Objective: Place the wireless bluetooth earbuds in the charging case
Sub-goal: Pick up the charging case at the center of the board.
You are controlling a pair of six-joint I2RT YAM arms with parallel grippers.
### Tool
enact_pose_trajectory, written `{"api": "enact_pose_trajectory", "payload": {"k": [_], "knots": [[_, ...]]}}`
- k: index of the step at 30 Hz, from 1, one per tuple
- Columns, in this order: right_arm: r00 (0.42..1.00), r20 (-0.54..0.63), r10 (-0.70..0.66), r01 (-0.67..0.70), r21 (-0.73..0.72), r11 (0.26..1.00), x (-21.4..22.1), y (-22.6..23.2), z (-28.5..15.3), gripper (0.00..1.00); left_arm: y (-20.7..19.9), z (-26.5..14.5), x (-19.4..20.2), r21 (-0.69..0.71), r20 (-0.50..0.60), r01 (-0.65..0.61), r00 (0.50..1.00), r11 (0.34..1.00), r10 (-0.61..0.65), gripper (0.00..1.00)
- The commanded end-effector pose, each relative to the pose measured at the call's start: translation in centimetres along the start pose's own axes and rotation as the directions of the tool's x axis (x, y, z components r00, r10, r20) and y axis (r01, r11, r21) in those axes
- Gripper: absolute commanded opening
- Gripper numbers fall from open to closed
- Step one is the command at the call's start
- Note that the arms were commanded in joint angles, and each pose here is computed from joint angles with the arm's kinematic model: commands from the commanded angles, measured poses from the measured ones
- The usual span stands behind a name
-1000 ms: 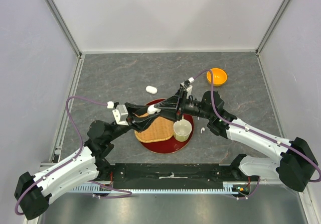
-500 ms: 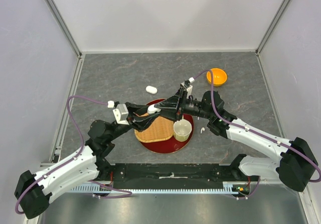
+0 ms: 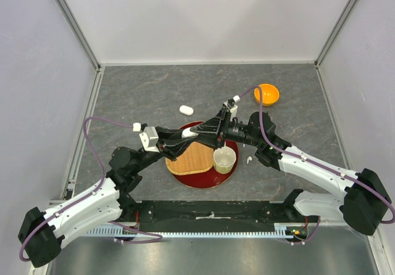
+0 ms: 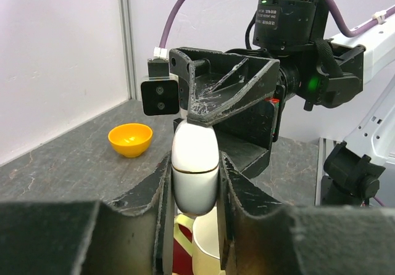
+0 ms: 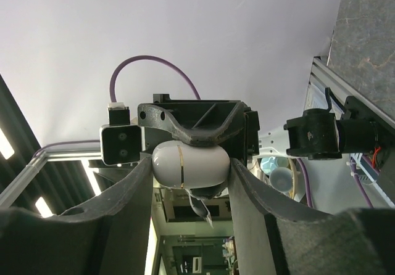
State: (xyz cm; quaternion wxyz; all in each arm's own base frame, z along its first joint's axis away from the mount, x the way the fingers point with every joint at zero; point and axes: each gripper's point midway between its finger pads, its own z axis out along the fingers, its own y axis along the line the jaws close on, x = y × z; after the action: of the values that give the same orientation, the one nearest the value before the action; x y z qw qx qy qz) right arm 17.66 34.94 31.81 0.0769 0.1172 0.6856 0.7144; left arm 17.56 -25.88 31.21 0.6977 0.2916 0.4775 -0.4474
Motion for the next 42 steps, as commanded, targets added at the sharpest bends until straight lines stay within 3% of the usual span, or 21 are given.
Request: {"api": "enact_pose_trajectory", "payload": {"k": [1, 3, 6, 13, 14, 17, 19, 20, 23, 30, 32, 42], "knots": [[1.0, 0.003, -0.015, 0.015, -0.052, 0.999, 0.1, 1.5, -0.2, 0.12, -0.1, 0.4, -0.8, -0.001, 0.032, 0.008, 0.999, 1.0, -0.008, 0.14], [1.0, 0.002, -0.016, 0.016, -0.057, 0.998, 0.1, 1.6, -0.1, 0.12, -0.2, 0.4, -0.6, 0.006, 0.025, 0.011, 1.0, 1.0, -0.011, 0.04], [1.0, -0.002, -0.024, 0.024, -0.074, 0.997, 0.2, 1.9, -0.1, 0.14, -0.1, 0.4, -0.2, 0.001, 0.013, 0.02, 1.0, 1.0, -0.02, 0.02], [0.996, 0.002, -0.089, 0.088, -0.124, 0.988, 0.5, 3.2, -0.5, 0.41, -0.1, 0.3, 0.1, 0.0, 0.001, 0.03, 1.0, 1.0, -0.03, 0.02], [0.996, 0.004, -0.094, 0.094, -0.13, 0.987, 0.5, 3.3, -0.5, 0.39, -0.1, 0.2, 0.1, 0.0, 0.001, 0.03, 1.0, 1.0, -0.03, 0.02], [0.995, 0.002, -0.104, 0.103, -0.138, 0.985, 0.5, 3.6, -0.5, 0.23, -0.2, 0.2, 0.1, 0.001, -0.002, 0.037, 0.999, 0.999, -0.037, 0.02], [0.996, -0.004, -0.094, 0.092, -0.14, 0.986, 0.6, 3.5, -0.5, 0.16, -0.2, 0.2, -0.1, -0.003, 0.003, 0.042, 0.999, 0.999, -0.042, 0.09], [0.995, -0.007, -0.095, 0.092, -0.154, 0.984, 0.6, 3.8, -0.5, 0.15, -0.1, 0.2, 0.1, -0.006, -0.001, 0.045, 0.999, 0.999, -0.045, 0.2], [0.997, -0.009, -0.08, 0.077, -0.166, 0.983, 0.7, 3.8, -0.6, 0.14, 0.0, 0.3, -0.2, -0.01, 0.004, 0.046, 0.999, 0.999, -0.046, 0.32], [0.997, -0.011, -0.072, 0.069, -0.165, 0.984, 0.7, 3.7, -0.6, 0.13, 0.1, 0.3, -0.4, -0.019, 0.013, 0.044, 0.999, 0.999, -0.044, 0.36], [0.997, -0.013, -0.07, 0.067, -0.167, 0.984, 0.8, 3.8, -0.6, 0.13, 0.1, 0.3, -0.4, -0.019, 0.014, 0.046, 0.999, 0.999, -0.045, 0.42], [0.998, -0.021, -0.057, 0.053, -0.157, 0.986, 0.7, 3.4, -0.4, 0.13, 0.3, 0.3, -0.5, -0.03, 0.024, 0.042, 0.999, 0.999, -0.041, 0.43]]}}
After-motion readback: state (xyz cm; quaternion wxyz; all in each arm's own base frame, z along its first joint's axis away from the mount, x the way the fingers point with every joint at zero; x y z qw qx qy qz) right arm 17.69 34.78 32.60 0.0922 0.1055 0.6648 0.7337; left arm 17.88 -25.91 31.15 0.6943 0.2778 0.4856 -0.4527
